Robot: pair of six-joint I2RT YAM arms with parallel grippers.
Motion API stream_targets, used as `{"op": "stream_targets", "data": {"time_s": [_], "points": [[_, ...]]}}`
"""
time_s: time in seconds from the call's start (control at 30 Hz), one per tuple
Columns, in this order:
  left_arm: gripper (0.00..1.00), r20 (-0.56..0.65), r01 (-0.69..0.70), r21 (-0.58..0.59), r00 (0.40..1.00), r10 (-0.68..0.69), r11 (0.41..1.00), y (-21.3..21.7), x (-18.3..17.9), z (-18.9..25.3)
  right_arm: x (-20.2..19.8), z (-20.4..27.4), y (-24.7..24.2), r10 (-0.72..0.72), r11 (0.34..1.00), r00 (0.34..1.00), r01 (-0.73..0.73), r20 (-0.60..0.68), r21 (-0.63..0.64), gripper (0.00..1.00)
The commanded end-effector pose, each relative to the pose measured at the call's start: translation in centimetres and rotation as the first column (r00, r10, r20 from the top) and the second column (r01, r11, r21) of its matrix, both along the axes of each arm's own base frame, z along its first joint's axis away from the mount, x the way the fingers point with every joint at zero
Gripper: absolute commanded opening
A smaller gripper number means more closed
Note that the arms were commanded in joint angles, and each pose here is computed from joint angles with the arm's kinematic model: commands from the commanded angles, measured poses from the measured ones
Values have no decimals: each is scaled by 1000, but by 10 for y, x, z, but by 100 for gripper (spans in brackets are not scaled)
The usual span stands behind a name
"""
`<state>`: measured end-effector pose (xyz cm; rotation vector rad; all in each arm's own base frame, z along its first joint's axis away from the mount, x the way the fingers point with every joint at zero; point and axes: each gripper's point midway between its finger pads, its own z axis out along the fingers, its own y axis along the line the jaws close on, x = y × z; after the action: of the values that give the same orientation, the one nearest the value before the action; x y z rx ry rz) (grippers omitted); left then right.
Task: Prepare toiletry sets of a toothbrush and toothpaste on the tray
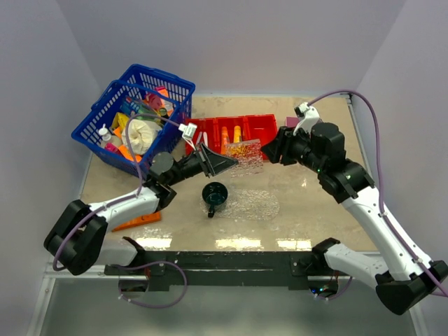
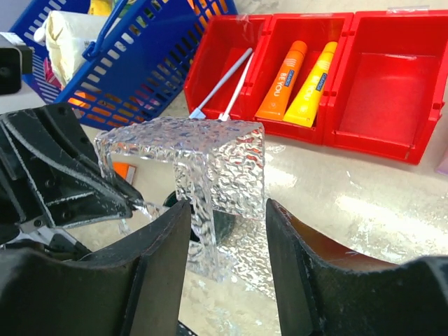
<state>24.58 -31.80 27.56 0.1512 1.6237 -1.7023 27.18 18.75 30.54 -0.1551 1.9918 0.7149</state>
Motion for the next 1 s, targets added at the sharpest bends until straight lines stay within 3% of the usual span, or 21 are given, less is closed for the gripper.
{"op": "stream_targets", "data": {"time_s": [0.0, 0.43, 0.97], "points": [[0, 120, -17, -41, 993, 22, 999, -8, 3, 33, 2, 4, -3, -24, 999, 1000, 24, 7, -22, 49], [0, 103, -9, -19, 995, 11, 1000, -16, 4, 26, 4, -11, 19, -14, 998, 1000, 13, -21, -54, 43], [0, 94, 10, -5, 996, -9, 1000, -23, 4, 20, 21, -32, 18, -116, 988, 992, 111, -44, -105, 27]]}}
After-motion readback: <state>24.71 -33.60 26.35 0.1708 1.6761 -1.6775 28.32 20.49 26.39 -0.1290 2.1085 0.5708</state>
